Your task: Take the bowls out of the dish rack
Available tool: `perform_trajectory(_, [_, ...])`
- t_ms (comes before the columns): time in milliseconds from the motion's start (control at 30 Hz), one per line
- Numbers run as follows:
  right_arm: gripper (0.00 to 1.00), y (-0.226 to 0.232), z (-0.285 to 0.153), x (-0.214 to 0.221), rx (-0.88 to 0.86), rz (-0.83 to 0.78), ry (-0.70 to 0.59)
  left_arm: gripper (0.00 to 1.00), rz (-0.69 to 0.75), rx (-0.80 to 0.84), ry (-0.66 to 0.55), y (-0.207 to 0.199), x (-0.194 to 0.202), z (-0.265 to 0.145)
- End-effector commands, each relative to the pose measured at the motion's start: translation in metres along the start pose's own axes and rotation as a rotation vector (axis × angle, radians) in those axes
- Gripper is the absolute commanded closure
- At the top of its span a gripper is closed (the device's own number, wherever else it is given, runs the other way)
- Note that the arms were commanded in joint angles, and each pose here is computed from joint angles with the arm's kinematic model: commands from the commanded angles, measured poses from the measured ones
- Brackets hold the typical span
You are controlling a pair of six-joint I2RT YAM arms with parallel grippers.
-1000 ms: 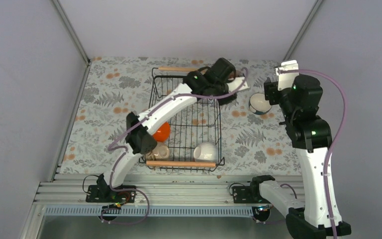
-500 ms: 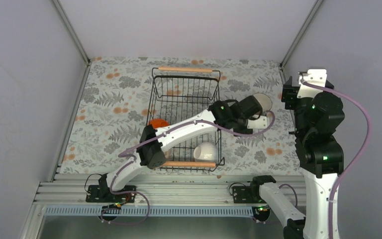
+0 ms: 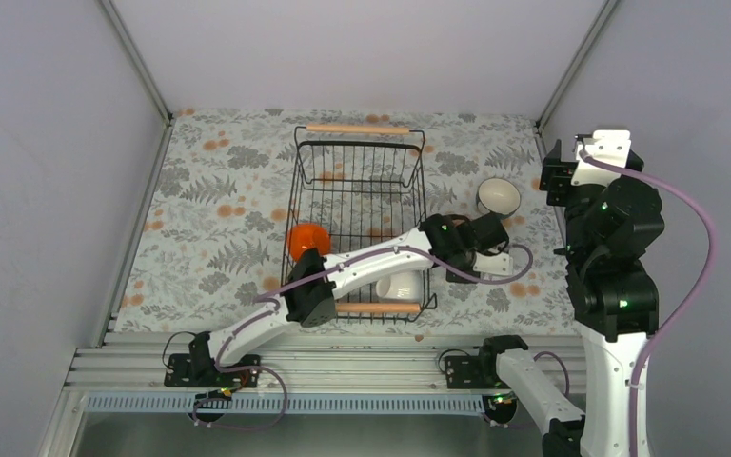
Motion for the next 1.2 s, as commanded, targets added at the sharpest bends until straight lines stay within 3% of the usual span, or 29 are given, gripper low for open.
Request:
perform_trajectory(0, [0.19,0.000,-0.002,-0.009,-0.016,0.033,-0.038,0.98,0.083,0.004,-0.002,-0.022,-0.013,0.006])
perform_trajectory(167, [0.19,0.004,-0.001,-0.003,-0.027,0.027,-0.030,0.97,0.077,-0.038,0.063,-0.008,0.005,0.007])
perform_trajectory(333, [0.19,0.012,0.004,0.009,-0.052,0.035,-0.009,0.98,0.028,-0.103,0.044,0.035,0.015,-0.010])
perform_trajectory(600, [0.19,0.012,0.004,0.005,-0.058,0.041,-0.013,0.98,0.048,-0.116,0.097,0.024,0.018,-0.010])
perform_trajectory(700, [0.19,0.015,0.007,0.011,-0.067,0.039,0.000,0.98,0.018,-0.228,0.061,0.048,0.006,-0.038])
perform_trajectory(967, [0.19,0.023,0.013,0.025,-0.084,0.038,0.034,0.98,-0.028,-0.356,-0.182,0.075,-0.045,-0.157])
perform_trajectory(1167, [0.19,0.027,0.017,0.027,-0.101,0.043,0.046,0.97,-0.025,-0.444,-0.113,0.088,-0.016,-0.205])
Point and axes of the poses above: each gripper's point midway between its finger pads, its own z axis out along the fingers, its own y axis along the line the jaws close on, x = y × z, the point moved 1 cm from there along -z, back along the fingers, and after that the axes turned 2 degrees about z, right-handed, at the moved point
